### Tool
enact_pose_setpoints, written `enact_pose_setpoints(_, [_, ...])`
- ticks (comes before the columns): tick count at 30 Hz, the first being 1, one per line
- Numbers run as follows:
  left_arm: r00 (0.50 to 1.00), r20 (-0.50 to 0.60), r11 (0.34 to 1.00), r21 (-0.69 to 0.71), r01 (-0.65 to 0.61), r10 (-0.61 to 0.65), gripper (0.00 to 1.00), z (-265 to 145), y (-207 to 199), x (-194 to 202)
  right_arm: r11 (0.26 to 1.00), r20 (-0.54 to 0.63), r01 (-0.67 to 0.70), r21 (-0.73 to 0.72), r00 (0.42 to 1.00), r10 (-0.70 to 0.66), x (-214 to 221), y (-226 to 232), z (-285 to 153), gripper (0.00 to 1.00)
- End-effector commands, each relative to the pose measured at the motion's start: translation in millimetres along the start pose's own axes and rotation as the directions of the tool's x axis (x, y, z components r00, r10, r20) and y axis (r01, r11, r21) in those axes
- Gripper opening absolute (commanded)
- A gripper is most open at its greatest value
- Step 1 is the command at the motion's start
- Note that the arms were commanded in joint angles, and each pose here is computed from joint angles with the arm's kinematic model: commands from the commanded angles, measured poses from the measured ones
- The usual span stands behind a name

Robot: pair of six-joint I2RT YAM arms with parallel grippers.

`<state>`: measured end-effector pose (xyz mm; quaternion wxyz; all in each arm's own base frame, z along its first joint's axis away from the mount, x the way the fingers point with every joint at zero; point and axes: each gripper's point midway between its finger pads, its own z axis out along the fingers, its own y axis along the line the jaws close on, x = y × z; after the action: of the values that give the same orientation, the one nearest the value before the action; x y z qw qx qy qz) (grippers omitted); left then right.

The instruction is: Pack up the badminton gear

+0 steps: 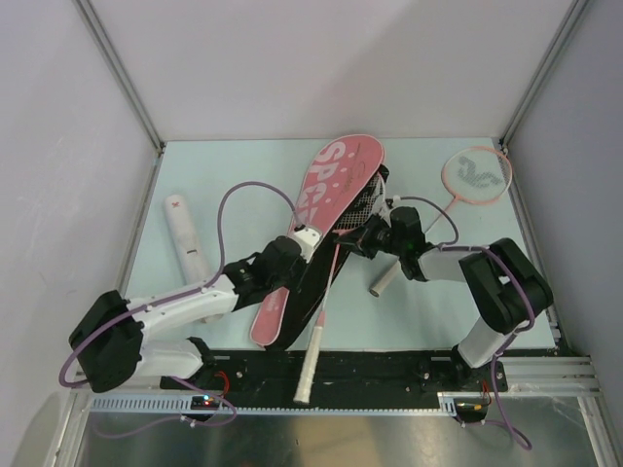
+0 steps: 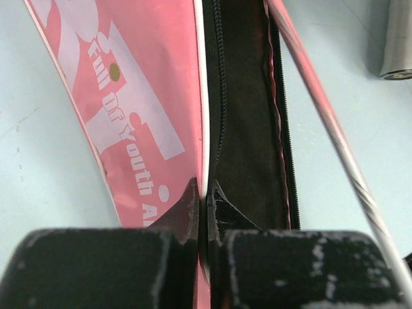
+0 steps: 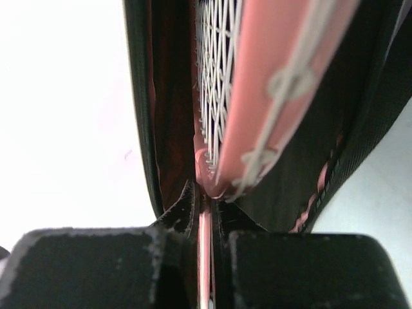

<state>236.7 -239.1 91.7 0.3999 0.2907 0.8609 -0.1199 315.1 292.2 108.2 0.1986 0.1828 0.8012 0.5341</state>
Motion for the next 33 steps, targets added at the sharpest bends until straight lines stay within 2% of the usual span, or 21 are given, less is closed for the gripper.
enact_pose_setpoints(1, [0.984, 0.135, 0.99, 0.09, 0.105, -0.117, 0.0, -8, -17, -27, 0.992, 0.144, 0.004, -0.125, 0.989, 0.014, -44, 39, 14, 0.0])
enact_pose_setpoints(6, [0.964, 0.191, 0.977, 0.144, 0.159, -0.185, 0.0, -18, -23, -35, 0.985, 0.218, -0.021, -0.17, 0.974, 0.058, -68, 42, 27, 0.0])
enact_pose_setpoints(13, [0.941, 0.237, 0.957, 0.22, 0.19, -0.241, 0.0, -38, -31, -45, 0.994, 0.324, 0.017, -0.112, 0.946, 0.02, -93, 34, 38, 0.0])
enact_pose_setpoints(25, [0.93, 0.203, 0.93, 0.271, 0.247, -0.306, 0.0, -54, -37, -43, 0.999, 0.423, 0.023, -0.029, 0.906, -0.009, -116, 9, 47, 0.0])
enact_pose_setpoints(33, [0.91, 0.147, 0.879, 0.356, 0.317, -0.388, 0.0, -58, -54, -47, 0.999, 0.502, -0.044, -0.021, 0.863, 0.048, -125, 3, 58, 0.0])
